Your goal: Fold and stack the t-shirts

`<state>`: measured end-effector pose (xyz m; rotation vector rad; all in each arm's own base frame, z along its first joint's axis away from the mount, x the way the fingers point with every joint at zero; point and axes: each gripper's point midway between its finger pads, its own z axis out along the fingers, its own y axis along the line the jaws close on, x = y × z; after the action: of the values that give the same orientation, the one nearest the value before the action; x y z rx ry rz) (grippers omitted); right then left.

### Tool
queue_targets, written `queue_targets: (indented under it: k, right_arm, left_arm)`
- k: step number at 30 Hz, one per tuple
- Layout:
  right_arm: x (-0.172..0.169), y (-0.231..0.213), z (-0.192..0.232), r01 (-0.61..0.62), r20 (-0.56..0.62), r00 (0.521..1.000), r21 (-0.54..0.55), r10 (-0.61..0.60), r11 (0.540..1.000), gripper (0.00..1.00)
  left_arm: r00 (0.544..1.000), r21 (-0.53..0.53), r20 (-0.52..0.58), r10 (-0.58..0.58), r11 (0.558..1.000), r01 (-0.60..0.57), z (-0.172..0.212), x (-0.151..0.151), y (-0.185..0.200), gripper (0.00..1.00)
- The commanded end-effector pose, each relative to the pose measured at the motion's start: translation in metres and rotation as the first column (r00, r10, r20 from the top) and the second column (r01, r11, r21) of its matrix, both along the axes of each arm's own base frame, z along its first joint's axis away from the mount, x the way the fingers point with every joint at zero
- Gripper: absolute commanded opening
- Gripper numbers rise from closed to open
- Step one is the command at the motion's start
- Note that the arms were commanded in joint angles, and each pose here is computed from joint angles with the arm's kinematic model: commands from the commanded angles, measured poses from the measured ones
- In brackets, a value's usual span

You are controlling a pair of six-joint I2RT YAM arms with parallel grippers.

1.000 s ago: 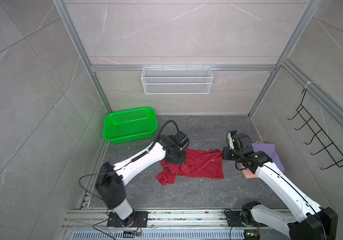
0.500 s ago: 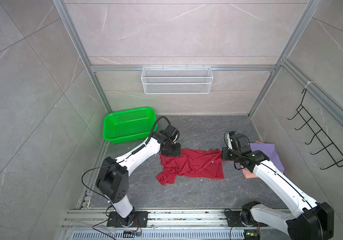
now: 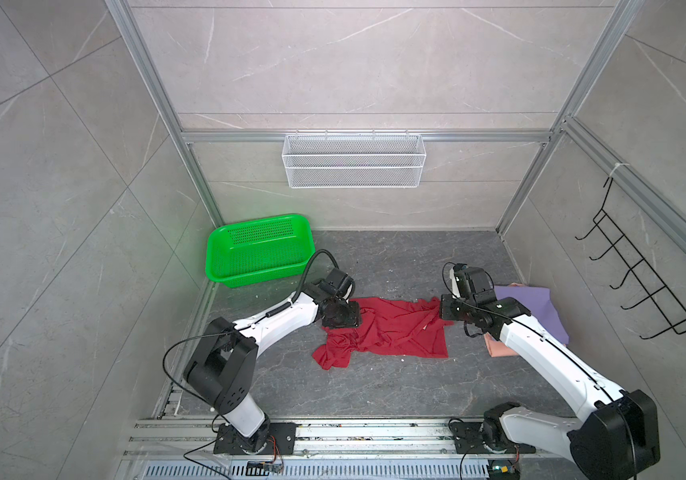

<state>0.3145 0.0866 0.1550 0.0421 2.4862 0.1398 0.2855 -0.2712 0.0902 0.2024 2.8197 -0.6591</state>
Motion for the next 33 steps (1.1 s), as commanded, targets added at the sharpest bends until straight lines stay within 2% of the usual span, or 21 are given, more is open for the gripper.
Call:
queue_targets:
  k: [1,8,10,18,20,23,25,29,31,33]
  right_arm:
    - [-0.001,-0.005,0.011,0.036,0.024,0.999,0.009,-0.036,0.999,0.0]
    - [-0.002,-0.007,0.011,0.043,0.021,0.999,0.0,-0.043,0.999,0.0]
    - [0.0,-0.007,0.01,0.044,0.019,0.999,0.002,-0.044,0.999,0.0]
    - [0.001,-0.006,0.009,0.043,0.017,0.999,0.0,-0.043,0.999,0.0]
    - [0.0,-0.006,0.009,0.044,0.019,0.999,0.002,-0.044,0.999,0.0]
    - [0.0,-0.008,0.012,0.05,0.027,0.998,0.001,-0.05,0.999,0.0]
    - [0.0,-0.01,0.017,0.06,0.045,0.997,0.002,-0.06,0.998,0.0]
    - [0.005,-0.016,0.052,0.095,0.138,0.986,0.011,-0.096,0.995,0.0]
    - [0.007,-0.018,0.081,0.101,0.21,0.972,0.03,-0.105,0.994,0.0]
    - [0.006,-0.02,0.118,0.098,0.296,0.949,0.048,-0.107,0.994,0.0]
  left_arm:
    - [1.0,-0.061,0.007,0.007,0.998,-0.006,0.001,0.015,-0.013,0.51]
    - [1.0,-0.07,-0.002,0.022,0.997,-0.022,-0.007,0.02,-0.015,0.46]
    - [1.0,-0.074,-0.003,0.027,0.997,-0.027,-0.008,0.021,-0.016,0.42]
    - [0.999,-0.107,-0.009,0.039,0.994,-0.04,-0.009,0.021,-0.02,0.13]
    - [0.999,-0.111,-0.007,0.038,0.993,-0.038,-0.008,0.02,-0.02,0.0]
    - [0.999,-0.12,0.007,0.034,0.992,-0.033,0.0,0.02,-0.02,0.0]
    - [0.998,-0.132,0.046,0.034,0.991,-0.028,0.017,0.02,-0.018,0.0]
    - [0.975,-0.152,0.213,0.055,0.988,-0.022,0.09,0.027,0.0,0.0]
    - [0.947,-0.15,0.31,0.087,0.988,-0.042,0.132,0.03,0.018,0.0]
    - [0.896,-0.155,0.424,0.134,0.985,-0.074,0.179,0.029,0.044,0.0]
